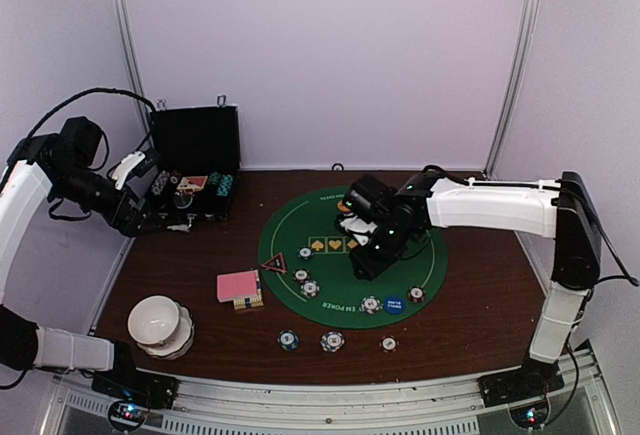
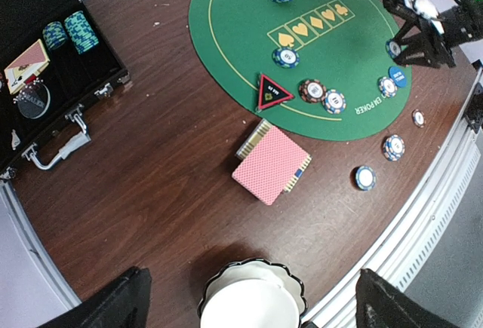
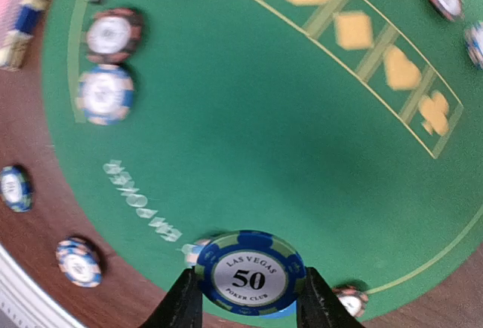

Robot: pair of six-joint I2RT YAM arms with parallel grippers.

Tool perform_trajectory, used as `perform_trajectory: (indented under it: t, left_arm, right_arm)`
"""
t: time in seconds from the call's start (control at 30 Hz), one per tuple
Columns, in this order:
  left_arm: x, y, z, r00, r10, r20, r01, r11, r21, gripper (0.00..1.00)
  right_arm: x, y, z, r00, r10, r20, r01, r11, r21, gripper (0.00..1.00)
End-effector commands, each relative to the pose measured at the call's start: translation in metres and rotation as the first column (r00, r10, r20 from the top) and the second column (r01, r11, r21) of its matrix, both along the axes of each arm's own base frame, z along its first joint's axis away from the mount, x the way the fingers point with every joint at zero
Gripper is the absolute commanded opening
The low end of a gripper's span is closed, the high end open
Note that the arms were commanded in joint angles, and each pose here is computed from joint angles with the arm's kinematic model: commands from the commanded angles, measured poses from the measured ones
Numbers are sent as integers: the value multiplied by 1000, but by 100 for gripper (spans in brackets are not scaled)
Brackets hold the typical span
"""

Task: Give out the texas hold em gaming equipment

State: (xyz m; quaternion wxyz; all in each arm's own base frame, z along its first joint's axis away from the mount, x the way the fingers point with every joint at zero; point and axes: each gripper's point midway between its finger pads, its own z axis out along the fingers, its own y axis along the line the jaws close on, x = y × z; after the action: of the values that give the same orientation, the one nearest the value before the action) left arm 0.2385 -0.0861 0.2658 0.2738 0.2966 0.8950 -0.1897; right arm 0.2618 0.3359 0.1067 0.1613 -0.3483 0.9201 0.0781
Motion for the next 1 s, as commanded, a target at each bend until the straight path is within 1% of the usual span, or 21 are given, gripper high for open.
perform_trajectory:
  t: [0.0, 0.13, 0.27, 0.47, 0.7, 0.83, 0.87, 0.93, 0.97]
  left_arm:
    - [5, 0, 2, 999, -12, 35, 12, 1000, 1, 98]
    - [6, 0, 2, 999, -16, 33, 16, 1000, -3, 98]
    - [5, -1, 2, 999, -21, 35, 21, 1000, -4, 98]
    - [5, -2, 4, 999, -27, 40, 27, 1000, -12, 98]
    - [4, -3, -2, 999, -40, 24, 40, 999, -9, 98]
    - [2, -1, -7, 999, -47, 15, 47, 999, 6, 98]
    - [2, -1, -8, 999, -48, 13, 48, 999, 9, 98]
    - [1, -1, -10, 998, -58, 10, 58, 998, 15, 98]
    - [0, 0, -13, 998, -61, 7, 61, 998, 22, 98]
  right_arm:
    - [30, -72, -5, 969, -242, 58, 245, 968, -48, 17]
    - [43, -128, -22, 916, -394, 71, 400, 913, -87, 15]
    - [43, -159, -38, 875, -480, 60, 484, 867, -116, 14]
    - [38, -180, -55, 848, -527, 54, 528, 834, -160, 13]
    - [40, -186, -65, 834, -550, 48, 549, 819, -166, 14]
    - [43, -185, -73, 831, -556, 30, 552, 816, -174, 18]
    - [43, -185, -75, 830, -557, 26, 552, 815, -177, 22]
    - [42, -185, -77, 830, -557, 19, 551, 814, -184, 35]
    - [42, -185, -78, 829, -559, 18, 552, 813, -187, 40]
